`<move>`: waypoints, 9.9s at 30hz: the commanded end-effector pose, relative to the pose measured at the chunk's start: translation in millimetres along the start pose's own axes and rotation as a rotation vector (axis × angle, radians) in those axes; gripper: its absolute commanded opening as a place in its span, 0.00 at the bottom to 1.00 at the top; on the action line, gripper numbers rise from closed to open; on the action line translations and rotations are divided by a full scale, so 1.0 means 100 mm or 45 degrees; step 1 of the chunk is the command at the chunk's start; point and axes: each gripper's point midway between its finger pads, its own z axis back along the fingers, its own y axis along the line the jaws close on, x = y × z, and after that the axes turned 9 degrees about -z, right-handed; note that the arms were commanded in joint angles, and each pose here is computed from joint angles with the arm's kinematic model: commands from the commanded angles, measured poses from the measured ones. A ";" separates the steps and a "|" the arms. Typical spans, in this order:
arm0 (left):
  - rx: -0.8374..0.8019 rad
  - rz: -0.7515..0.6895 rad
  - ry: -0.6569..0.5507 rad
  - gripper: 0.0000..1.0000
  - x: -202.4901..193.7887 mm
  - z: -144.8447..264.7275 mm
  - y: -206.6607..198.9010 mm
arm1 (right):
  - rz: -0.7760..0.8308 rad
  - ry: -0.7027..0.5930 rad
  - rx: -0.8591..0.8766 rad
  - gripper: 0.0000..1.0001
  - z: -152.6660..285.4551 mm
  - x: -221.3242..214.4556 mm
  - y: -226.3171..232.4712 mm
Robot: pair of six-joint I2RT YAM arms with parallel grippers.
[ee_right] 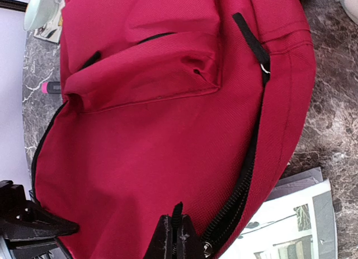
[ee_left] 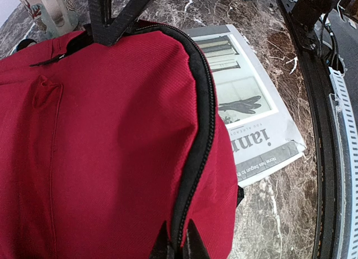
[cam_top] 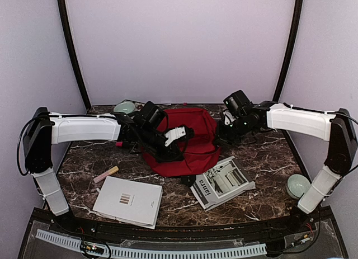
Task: Pack the student bag
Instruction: Unzip the largest pocket of the student bag, then grab the largest pocket of the student bag, then hold the largest pocket of the student bag, then unzip the largest pocket of the student bag.
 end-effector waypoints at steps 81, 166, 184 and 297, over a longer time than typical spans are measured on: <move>0.248 0.596 -0.242 0.91 0.44 1.21 -0.15 | 0.769 -0.413 0.496 0.66 1.10 -0.62 0.79; 0.030 1.713 0.272 0.00 0.45 0.11 -0.62 | 0.964 -0.749 0.346 0.90 1.21 -0.51 0.09; 0.301 1.643 0.342 0.00 0.22 0.55 -0.53 | 1.515 -0.370 0.517 0.94 0.80 -1.11 0.26; 0.195 1.528 0.162 0.00 0.18 0.91 -0.25 | 1.651 -0.405 0.513 0.00 0.12 -1.44 0.59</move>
